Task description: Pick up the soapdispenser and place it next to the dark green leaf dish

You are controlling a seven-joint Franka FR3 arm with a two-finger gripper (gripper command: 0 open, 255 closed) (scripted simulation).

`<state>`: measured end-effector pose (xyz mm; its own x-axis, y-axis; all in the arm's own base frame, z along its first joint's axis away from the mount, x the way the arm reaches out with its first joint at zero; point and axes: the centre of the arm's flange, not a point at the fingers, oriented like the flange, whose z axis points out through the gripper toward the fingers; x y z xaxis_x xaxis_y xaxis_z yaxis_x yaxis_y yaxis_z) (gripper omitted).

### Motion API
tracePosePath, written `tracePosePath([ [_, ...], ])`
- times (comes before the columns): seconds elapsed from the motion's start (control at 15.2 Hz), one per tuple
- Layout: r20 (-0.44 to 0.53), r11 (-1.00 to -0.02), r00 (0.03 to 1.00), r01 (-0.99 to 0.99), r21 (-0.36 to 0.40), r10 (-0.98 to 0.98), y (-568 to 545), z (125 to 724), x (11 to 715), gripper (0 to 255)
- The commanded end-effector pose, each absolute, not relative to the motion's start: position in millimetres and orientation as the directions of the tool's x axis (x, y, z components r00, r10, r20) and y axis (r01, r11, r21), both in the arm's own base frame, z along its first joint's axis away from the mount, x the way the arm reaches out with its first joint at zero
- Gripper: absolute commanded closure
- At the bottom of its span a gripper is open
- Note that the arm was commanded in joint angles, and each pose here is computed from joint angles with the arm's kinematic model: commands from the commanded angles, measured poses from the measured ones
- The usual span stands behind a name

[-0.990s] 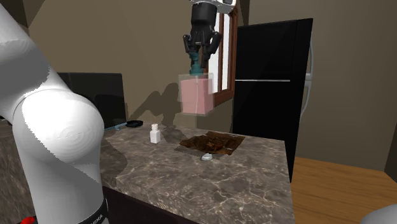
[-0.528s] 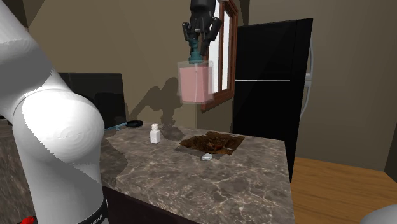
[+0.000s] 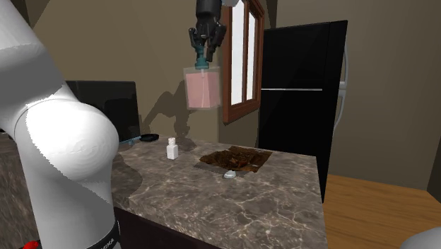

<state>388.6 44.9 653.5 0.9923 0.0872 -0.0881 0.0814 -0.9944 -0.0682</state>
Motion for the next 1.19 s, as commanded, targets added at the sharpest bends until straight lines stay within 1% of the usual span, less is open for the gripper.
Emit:
tracePosePath([
  [0.0,-0.088,-0.994,0.992,0.080,-0.069,0.086,71,654,391,255],
  [1.12,-0.088,-0.994,0.992,0.080,-0.069,0.086,294,655,420,255],
])
